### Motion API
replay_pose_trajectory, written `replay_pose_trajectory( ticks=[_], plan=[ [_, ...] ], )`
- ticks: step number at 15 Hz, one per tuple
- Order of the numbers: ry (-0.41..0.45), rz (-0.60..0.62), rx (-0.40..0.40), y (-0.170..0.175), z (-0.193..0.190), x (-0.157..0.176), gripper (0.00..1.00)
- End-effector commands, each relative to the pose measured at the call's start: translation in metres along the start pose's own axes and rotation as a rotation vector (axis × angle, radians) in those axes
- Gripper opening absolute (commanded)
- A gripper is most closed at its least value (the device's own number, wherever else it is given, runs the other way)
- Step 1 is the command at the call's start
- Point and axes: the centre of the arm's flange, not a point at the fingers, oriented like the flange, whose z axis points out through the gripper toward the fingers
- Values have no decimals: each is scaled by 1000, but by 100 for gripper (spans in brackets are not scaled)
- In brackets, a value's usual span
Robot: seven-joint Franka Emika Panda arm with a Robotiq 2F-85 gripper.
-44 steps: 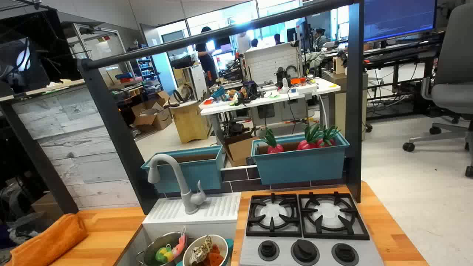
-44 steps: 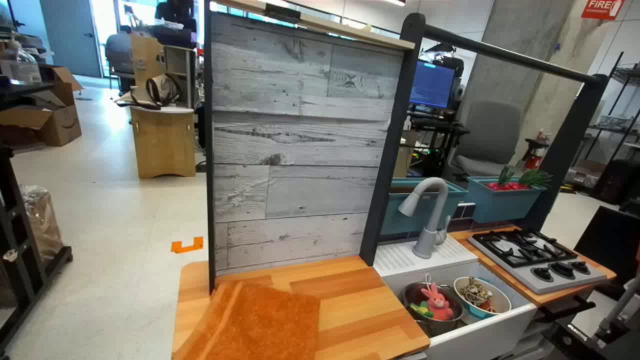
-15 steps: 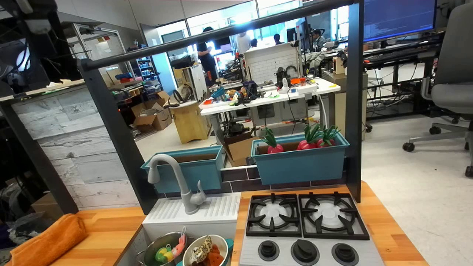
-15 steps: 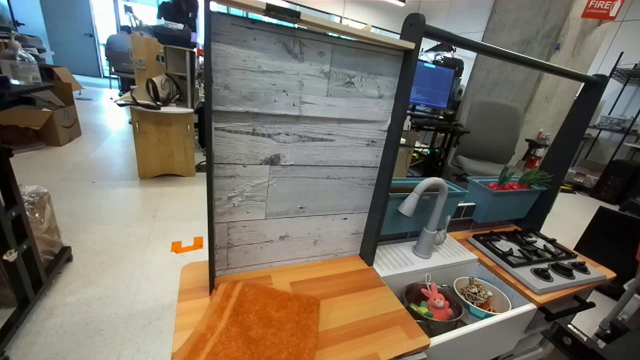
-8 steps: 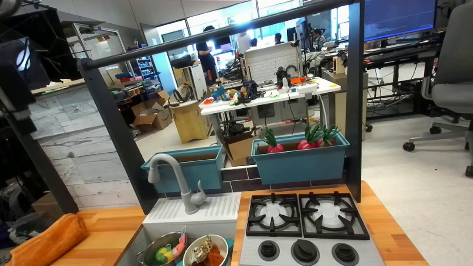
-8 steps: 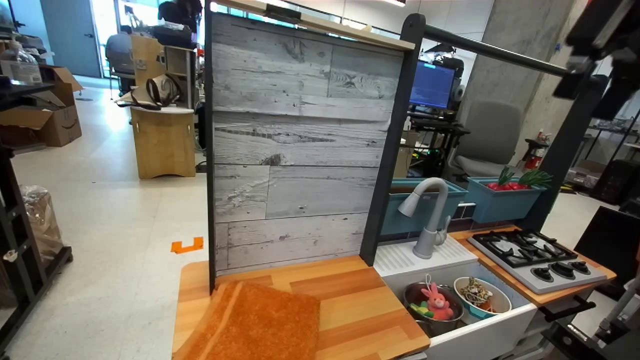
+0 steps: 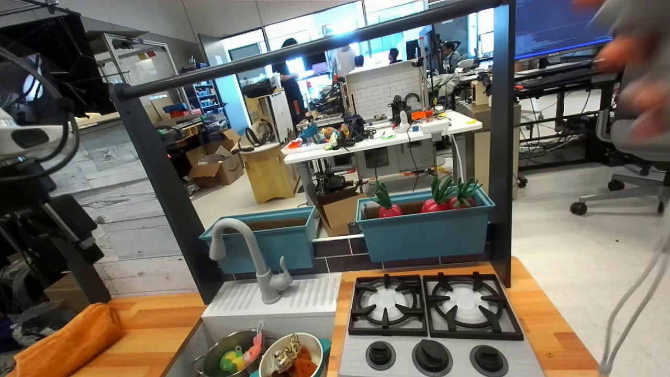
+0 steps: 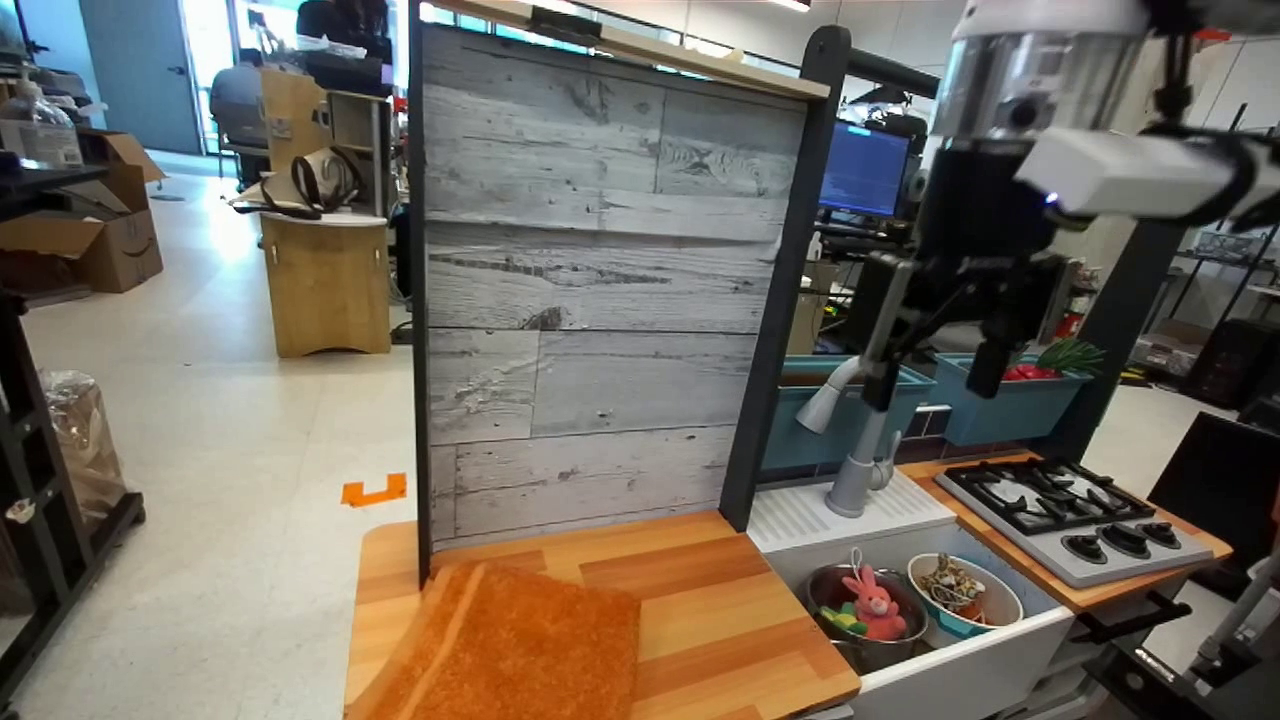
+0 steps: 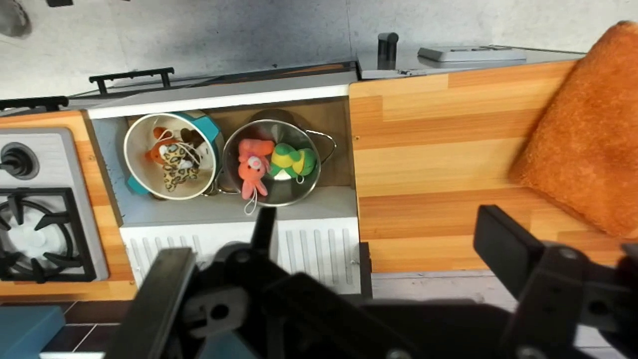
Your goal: Wipe the counter with the cloth, then pick the objects in the bowls in the sink and put them on the counter and the stove
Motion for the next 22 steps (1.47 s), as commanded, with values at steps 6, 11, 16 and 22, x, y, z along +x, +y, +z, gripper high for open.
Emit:
replay_pose_trajectory(
  ticks=[6,11,16,22],
  plan=[
    [-18,22,-7,-25,30,21,100],
    [-109,200,109,-83,69,31,100],
    [-91,239,46,-186,114,51,100],
    [-58,268,9,-215,134,29,100]
  ],
)
